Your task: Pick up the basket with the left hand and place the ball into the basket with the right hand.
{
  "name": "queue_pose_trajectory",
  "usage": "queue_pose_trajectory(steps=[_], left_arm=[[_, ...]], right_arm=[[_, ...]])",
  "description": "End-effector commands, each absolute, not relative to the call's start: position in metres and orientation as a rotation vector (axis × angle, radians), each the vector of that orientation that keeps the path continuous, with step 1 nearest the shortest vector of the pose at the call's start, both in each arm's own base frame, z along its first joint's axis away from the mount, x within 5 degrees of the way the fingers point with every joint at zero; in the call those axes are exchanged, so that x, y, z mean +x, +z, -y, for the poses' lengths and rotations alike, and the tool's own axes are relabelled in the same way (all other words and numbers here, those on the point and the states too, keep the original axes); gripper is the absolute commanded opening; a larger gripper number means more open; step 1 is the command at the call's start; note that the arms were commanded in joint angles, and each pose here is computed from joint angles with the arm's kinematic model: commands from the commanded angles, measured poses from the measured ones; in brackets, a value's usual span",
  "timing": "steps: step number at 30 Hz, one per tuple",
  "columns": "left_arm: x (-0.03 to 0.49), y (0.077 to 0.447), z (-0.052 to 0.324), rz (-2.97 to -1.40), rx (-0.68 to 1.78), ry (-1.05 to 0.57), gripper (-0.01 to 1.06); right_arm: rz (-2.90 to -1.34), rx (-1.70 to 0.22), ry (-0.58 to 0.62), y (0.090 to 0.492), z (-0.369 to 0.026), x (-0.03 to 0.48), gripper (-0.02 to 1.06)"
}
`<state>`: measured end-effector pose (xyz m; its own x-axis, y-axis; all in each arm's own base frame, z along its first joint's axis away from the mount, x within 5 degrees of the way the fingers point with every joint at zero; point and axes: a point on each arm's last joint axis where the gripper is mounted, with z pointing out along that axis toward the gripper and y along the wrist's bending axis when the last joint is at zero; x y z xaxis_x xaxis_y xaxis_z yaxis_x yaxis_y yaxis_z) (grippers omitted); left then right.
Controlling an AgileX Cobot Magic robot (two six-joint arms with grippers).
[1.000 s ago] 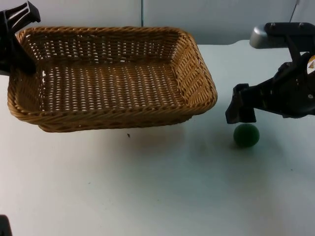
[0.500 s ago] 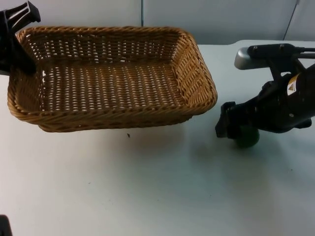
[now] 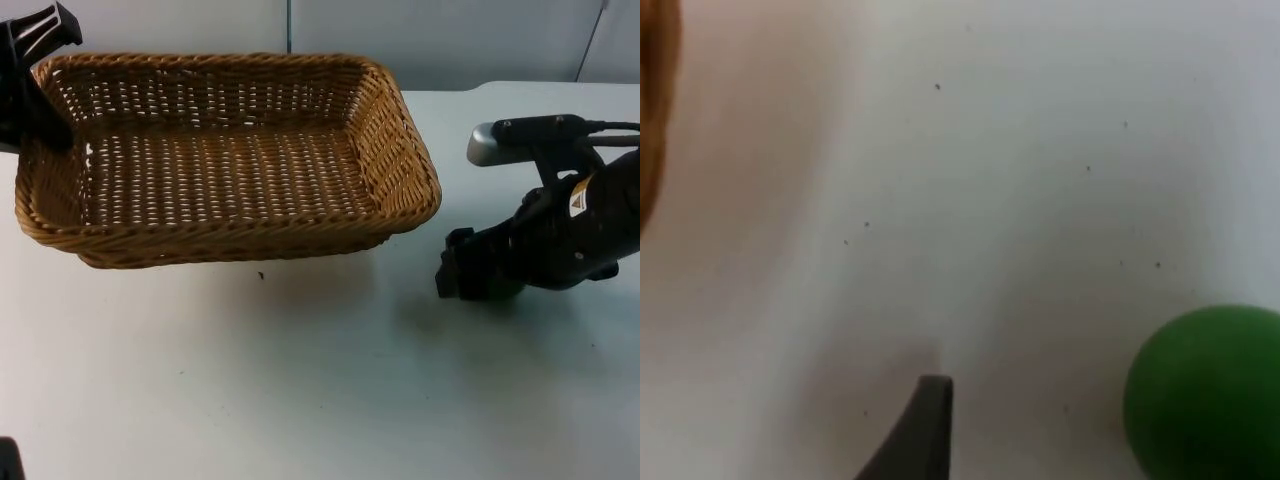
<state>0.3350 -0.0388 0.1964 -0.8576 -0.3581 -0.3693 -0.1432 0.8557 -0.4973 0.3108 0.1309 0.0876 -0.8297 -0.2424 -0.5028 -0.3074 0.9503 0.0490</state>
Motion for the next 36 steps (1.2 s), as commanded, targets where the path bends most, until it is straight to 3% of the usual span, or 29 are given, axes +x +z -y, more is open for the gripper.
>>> queue_pose_trajectory(steps=[1,18,25,36], left_arm=[[0.3359,0.2032,0.0392,-2.540,-0.398,-0.663,0.00],[0.3359,0.2032,0.0392,-2.540,-0.398,-0.663,0.00],[0.3359,0.2032,0.0392,-2.540,-0.398,-0.663,0.00],[0.3359,0.2032,0.0392,-2.540,-0.398,-0.663,0.00]], right_arm=[[-2.579,-0.403,0.179,0.0855,-0.1337,0.3125,0.92],[-2.564,-0.370,0.180,0.0810,-0.1272,0.3176,0.90],[-2.542,-0.385,0.182,0.0819,-0.1279,0.3189,0.54],[-2.542,-0.392,0.181,0.0788,-0.1281,0.3192,0.51]])
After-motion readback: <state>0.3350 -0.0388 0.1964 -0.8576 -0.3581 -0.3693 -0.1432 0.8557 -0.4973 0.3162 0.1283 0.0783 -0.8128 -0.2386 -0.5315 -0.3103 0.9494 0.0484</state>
